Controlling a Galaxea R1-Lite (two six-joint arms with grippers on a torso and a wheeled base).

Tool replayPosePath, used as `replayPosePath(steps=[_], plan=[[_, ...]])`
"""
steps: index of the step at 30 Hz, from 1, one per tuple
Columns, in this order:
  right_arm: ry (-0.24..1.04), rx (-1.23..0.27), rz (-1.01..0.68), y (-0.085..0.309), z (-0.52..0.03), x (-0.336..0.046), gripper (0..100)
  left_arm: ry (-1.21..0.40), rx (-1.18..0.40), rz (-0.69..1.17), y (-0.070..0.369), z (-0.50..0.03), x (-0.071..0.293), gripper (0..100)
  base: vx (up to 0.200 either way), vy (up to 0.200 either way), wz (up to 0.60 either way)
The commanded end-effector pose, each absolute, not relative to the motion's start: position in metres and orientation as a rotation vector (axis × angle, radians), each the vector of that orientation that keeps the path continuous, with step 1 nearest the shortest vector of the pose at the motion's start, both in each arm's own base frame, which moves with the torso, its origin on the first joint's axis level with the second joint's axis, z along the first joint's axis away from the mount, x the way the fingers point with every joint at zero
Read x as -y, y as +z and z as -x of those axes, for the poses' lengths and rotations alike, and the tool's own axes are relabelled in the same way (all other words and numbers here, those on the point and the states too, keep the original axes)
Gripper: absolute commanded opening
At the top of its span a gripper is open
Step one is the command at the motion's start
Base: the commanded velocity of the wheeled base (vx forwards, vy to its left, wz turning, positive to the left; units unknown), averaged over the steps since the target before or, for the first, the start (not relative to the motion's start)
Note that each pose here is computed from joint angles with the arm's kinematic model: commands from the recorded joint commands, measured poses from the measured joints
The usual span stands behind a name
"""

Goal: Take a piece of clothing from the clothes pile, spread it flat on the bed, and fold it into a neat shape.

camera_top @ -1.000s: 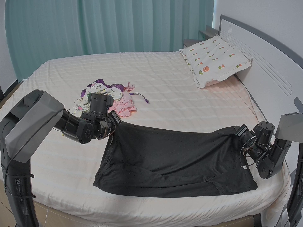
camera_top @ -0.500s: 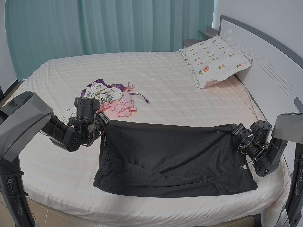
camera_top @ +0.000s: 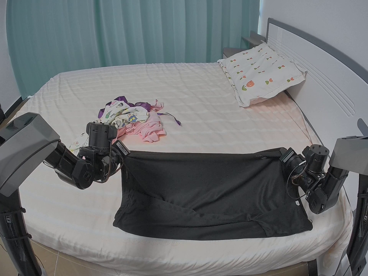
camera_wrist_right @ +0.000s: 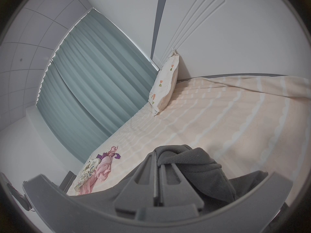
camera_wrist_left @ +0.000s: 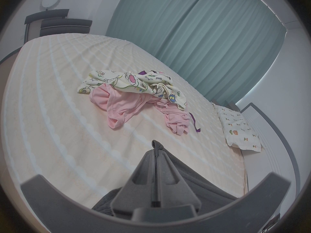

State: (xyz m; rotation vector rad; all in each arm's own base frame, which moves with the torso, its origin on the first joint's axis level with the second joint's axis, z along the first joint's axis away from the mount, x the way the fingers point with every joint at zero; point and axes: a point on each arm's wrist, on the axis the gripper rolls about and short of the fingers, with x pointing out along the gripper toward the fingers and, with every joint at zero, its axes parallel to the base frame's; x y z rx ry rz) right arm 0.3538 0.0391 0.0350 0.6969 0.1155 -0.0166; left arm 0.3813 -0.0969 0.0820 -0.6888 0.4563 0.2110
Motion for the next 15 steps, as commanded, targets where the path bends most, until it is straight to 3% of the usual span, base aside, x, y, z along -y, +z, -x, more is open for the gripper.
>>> replayPosePath(steps=[1,15], plan=[[-0.025,-0.128,-0.684,0.035,-0.346,-0.036,0,0.22,-0.485,0.678,0.075,-0.377,0.096,0,0.0,0.0,0.0],[-0.062,-0.33,-0.596,0.019,-0.289,-0.03,0,0.206,-0.63,0.647,0.055,-0.339,0.092,0,0.0,0.0,0.0]])
